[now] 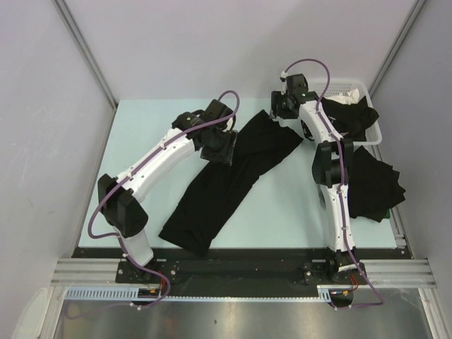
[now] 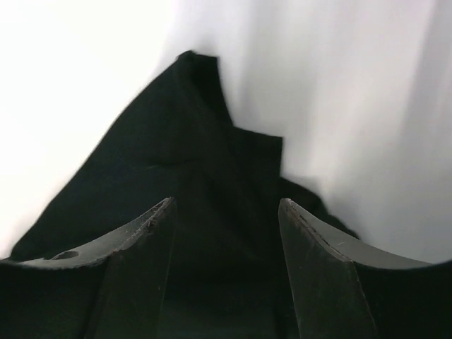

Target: Fold and stack the t-shirts

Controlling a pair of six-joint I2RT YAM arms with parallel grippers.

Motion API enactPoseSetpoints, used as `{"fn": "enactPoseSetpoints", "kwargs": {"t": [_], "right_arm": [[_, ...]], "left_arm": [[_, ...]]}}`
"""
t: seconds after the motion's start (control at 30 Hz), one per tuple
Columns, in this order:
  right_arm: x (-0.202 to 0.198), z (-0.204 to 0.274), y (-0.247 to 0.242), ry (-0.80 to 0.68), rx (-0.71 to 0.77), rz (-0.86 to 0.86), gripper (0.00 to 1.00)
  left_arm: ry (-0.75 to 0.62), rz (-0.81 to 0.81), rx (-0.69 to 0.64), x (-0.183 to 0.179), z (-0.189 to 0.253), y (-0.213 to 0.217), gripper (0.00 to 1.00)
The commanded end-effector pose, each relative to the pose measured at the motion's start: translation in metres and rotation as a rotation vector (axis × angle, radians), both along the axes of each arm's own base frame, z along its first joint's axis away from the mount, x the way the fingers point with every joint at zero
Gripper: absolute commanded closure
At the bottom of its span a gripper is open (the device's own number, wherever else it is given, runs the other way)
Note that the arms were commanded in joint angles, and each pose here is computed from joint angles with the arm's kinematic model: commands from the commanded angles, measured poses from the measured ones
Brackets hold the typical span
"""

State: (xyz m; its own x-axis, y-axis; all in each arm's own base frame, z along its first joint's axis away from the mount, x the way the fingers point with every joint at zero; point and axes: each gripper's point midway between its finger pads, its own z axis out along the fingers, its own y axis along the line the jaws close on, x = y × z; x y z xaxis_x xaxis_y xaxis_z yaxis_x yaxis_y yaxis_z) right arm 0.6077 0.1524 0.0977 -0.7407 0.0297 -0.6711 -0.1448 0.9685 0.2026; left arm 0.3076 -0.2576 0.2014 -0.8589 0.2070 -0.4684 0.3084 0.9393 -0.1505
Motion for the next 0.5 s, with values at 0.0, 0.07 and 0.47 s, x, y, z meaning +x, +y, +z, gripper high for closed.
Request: {"fn": "enactPoseSetpoints", "kwargs": {"t": [0.0,0.07,0.47], "right_arm": [[0.015,0.014,-0.02,-0.056,-0.026,-0.007,0.35],[0.015,0.007,-0.022,-0.041,-0.023,-0.005,0.35],[0.011,-0.023,-0.014,0.016,0.01,0.015,0.35]], "left_arm": [[-0.025,0.031,-0.021,0.0,0.011,0.005,0.42],[-0.017,0.031,-0.017,0.0,0.009,0.005,0.42],[-0.006,0.025,-0.02,0.01,0.007,0.001,0.41]]}}
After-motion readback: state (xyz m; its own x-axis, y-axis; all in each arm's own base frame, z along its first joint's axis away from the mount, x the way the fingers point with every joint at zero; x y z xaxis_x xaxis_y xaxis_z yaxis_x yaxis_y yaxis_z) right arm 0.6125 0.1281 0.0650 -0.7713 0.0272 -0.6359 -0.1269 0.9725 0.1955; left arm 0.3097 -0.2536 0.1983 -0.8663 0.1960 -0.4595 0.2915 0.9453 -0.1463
